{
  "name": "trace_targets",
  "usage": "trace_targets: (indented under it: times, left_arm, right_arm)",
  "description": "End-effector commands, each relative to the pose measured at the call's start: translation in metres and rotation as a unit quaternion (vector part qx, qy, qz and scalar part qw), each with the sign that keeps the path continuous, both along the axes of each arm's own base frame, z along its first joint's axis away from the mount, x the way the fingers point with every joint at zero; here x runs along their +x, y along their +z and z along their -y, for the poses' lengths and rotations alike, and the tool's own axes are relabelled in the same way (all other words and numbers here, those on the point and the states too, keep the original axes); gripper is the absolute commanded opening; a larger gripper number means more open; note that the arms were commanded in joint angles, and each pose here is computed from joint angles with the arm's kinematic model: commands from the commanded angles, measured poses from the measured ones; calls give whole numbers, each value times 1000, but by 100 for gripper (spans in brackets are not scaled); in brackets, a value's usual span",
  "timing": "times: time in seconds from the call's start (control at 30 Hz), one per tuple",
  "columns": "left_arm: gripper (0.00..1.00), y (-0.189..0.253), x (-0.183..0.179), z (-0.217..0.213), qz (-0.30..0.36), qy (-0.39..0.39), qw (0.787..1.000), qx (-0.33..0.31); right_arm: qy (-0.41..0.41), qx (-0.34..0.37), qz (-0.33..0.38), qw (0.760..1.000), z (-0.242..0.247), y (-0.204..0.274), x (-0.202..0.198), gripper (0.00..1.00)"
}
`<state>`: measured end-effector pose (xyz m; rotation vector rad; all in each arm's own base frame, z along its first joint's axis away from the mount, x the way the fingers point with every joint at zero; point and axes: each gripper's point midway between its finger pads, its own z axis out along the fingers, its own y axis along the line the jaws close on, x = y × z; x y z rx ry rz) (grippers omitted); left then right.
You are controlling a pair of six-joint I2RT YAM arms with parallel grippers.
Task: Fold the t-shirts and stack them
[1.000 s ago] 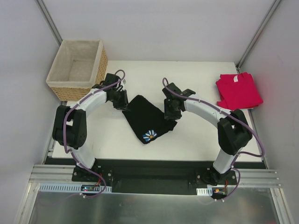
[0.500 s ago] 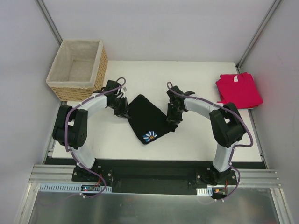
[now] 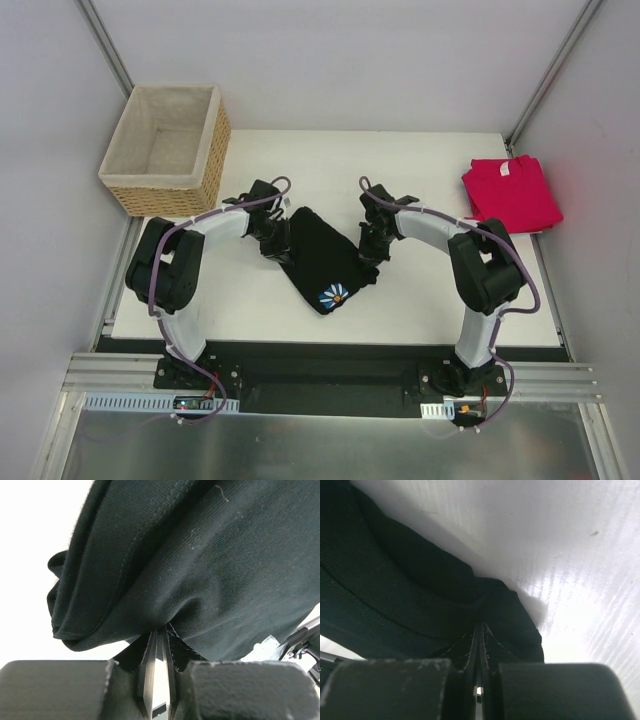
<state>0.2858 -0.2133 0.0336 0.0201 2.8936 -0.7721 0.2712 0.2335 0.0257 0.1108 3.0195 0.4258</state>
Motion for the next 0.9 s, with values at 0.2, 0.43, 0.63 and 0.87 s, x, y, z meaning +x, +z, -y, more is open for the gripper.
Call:
trace_targets:
  times: [0.2, 0.43, 0.63, 0.87]
  left_arm:
    - [5, 3, -41, 0, -41, 9, 999, 13]
    - [4, 15, -66, 6, -41, 5, 999, 14]
    - [5, 26, -62, 16, -34, -1, 999, 10]
    - [15, 73, -42, 26, 11, -13, 1000, -2]
  right_arm:
    - [59, 42, 68, 995, -13, 26, 54, 1]
    - [103, 184, 66, 975, -29, 59, 103, 3]
    - [109, 248, 47, 961, -43, 71, 110, 14]
    - [117, 170, 133, 969, -6, 119, 98, 33]
